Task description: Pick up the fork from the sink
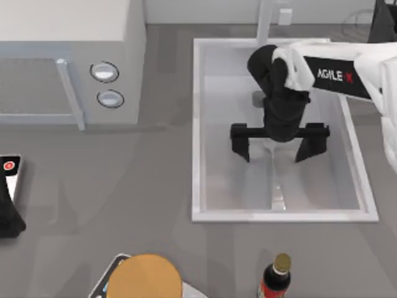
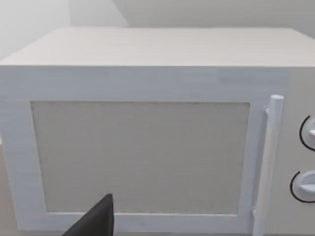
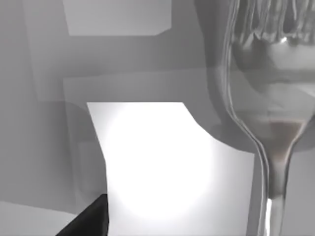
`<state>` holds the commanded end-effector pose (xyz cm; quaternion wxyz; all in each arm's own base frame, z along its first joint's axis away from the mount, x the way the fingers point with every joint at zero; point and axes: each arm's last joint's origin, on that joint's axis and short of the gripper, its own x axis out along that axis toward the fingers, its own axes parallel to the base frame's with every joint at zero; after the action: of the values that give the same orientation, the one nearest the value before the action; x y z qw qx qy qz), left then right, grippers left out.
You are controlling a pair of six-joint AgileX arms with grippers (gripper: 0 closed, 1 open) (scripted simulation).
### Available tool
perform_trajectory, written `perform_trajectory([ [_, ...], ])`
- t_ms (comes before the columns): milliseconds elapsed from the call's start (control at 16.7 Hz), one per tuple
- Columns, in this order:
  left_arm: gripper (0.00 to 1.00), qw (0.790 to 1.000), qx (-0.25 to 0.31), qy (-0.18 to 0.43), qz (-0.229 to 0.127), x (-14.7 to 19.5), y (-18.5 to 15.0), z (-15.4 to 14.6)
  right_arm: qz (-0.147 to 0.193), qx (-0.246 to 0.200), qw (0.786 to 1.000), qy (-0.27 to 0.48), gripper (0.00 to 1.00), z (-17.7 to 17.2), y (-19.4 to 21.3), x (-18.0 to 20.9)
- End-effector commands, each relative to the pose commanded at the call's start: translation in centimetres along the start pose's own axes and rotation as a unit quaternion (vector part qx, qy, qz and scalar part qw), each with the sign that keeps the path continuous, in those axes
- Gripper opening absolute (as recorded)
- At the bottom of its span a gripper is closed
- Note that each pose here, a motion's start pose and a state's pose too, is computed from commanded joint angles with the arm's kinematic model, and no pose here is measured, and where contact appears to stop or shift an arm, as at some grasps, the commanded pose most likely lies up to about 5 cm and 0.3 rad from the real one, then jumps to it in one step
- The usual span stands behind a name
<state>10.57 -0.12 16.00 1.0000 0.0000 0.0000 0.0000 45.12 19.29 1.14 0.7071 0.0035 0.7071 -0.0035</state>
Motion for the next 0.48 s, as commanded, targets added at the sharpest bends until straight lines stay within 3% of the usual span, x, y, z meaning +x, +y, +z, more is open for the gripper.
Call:
perform_trajectory([
  [480,1.0,1.0,0.0,0.0,0.0,0.0,0.0,0.0,0.0,0.0,1.0,0.0,0.4,0.0,0.0,0.0],
])
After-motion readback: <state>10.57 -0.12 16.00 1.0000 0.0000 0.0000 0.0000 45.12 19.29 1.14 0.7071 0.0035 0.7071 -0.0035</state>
